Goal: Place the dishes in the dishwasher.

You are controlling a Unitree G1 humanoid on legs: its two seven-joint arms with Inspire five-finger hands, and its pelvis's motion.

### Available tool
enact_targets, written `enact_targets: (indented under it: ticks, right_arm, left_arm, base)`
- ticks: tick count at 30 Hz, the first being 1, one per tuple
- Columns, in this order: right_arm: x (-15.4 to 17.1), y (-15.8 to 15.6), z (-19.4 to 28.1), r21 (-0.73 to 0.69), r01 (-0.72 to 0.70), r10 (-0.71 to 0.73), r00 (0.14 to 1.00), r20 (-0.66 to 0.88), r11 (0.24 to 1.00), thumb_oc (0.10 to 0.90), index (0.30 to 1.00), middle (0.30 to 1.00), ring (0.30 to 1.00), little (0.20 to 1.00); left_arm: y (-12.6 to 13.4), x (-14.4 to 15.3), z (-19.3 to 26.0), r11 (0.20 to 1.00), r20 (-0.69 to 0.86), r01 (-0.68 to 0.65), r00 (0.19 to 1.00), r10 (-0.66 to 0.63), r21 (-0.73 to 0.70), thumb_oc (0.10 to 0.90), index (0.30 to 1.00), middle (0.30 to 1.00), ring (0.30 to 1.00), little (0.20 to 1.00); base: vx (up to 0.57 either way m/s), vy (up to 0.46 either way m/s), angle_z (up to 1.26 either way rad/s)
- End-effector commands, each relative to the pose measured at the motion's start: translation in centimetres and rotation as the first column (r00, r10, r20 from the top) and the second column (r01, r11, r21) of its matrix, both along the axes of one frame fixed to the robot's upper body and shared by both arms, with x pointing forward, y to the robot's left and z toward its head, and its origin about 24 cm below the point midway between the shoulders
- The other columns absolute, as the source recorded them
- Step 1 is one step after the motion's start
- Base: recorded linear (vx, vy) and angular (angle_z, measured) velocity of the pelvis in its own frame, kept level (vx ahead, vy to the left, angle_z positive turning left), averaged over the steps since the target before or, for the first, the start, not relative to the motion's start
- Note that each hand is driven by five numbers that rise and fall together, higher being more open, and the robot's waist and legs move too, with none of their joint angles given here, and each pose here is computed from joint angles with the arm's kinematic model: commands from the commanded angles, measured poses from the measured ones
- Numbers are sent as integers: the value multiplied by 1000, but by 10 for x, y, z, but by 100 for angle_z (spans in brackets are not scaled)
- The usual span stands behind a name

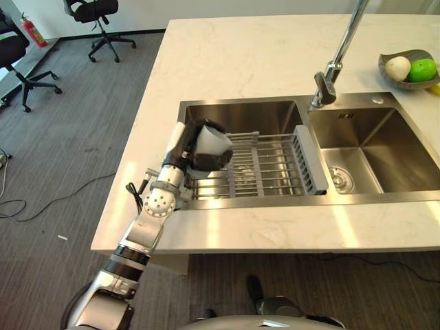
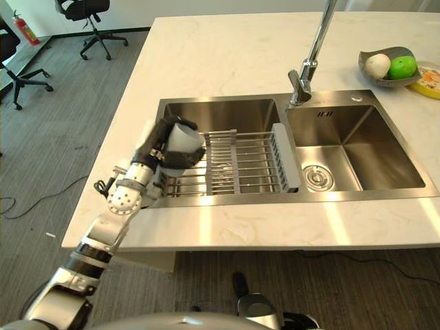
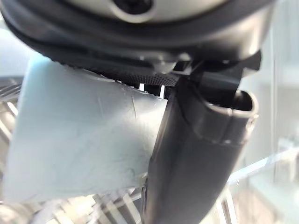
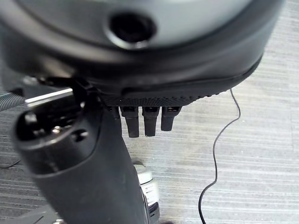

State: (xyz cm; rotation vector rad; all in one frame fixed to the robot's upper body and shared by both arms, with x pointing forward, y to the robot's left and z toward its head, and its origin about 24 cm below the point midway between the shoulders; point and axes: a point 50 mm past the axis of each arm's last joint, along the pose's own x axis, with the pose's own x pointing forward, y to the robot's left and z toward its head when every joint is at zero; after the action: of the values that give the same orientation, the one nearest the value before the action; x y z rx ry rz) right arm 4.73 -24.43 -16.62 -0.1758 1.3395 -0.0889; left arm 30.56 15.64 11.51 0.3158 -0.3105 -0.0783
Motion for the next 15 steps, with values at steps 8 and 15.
enact_targets:
  ticks: [8, 15]
  right_arm:
    - [-13, -9, 1, -104, -10, 8, 1000, -24, 995, 800, 900, 900, 900, 900]
    - [-12, -3, 0, -109, 9, -9, 1000, -1, 994, 800, 900, 900, 900, 900]
  left_arm:
    - [7, -30, 106, 985, 545, 31, 836, 67, -168, 400, 300, 300, 300, 300]
    - [48, -56, 101, 942, 576, -159, 757, 309, -297, 400, 300, 300, 300, 300]
  base:
    - [-18, -15, 5]
    - [-26, -35, 14]
